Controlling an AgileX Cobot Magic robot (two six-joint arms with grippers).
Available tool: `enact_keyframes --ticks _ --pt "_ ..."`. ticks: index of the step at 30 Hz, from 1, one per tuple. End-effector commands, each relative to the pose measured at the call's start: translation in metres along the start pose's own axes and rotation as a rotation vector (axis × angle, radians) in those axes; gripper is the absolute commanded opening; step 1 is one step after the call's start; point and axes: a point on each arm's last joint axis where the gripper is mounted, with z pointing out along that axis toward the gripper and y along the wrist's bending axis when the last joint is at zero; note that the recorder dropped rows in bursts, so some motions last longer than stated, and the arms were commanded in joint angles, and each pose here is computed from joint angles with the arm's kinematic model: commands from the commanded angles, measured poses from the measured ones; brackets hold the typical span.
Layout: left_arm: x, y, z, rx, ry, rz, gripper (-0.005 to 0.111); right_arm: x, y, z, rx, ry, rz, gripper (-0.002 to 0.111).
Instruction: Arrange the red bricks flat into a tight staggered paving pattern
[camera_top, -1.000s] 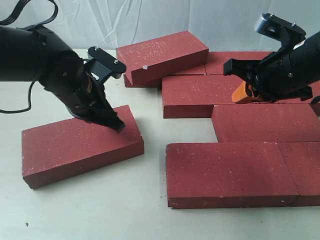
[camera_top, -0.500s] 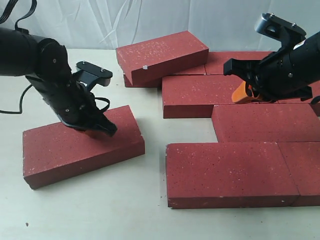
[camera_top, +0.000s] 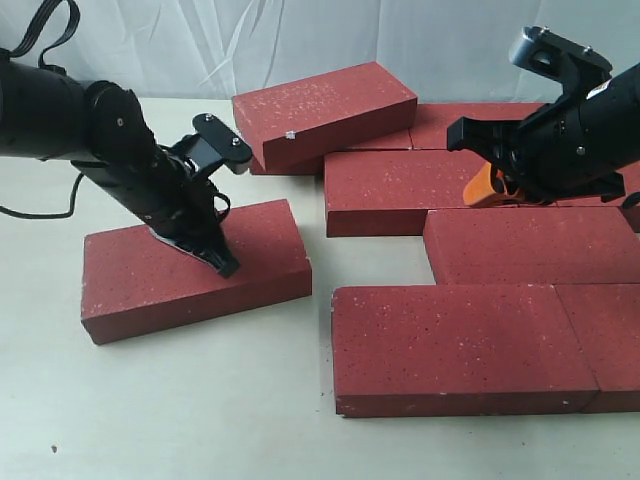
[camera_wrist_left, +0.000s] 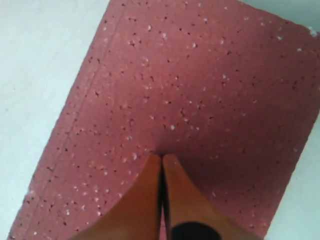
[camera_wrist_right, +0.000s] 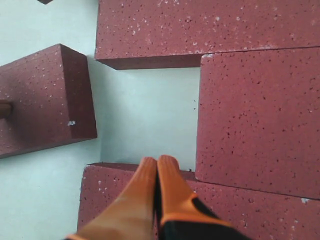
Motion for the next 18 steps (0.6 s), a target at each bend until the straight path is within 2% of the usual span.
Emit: enact_keyframes --ticks 1,11,18 --pt "0.004 -0.002 0.011 0.022 0.008 0.147 0.000 0.000 -0.001 0.000 0.002 -0.008 -0.006 -0.001" --pt "0.005 -0.006 0.010 0.061 0.017 0.306 0.000 0.000 0.000 0.000 -0.009 -0.009 0.001 -0.001" --pt "-0.010 -0.003 -0.014 0.014 -0.059 0.315 0.000 0.000 0.001 0.000 -0.018 -0.009 -0.002 -0.001"
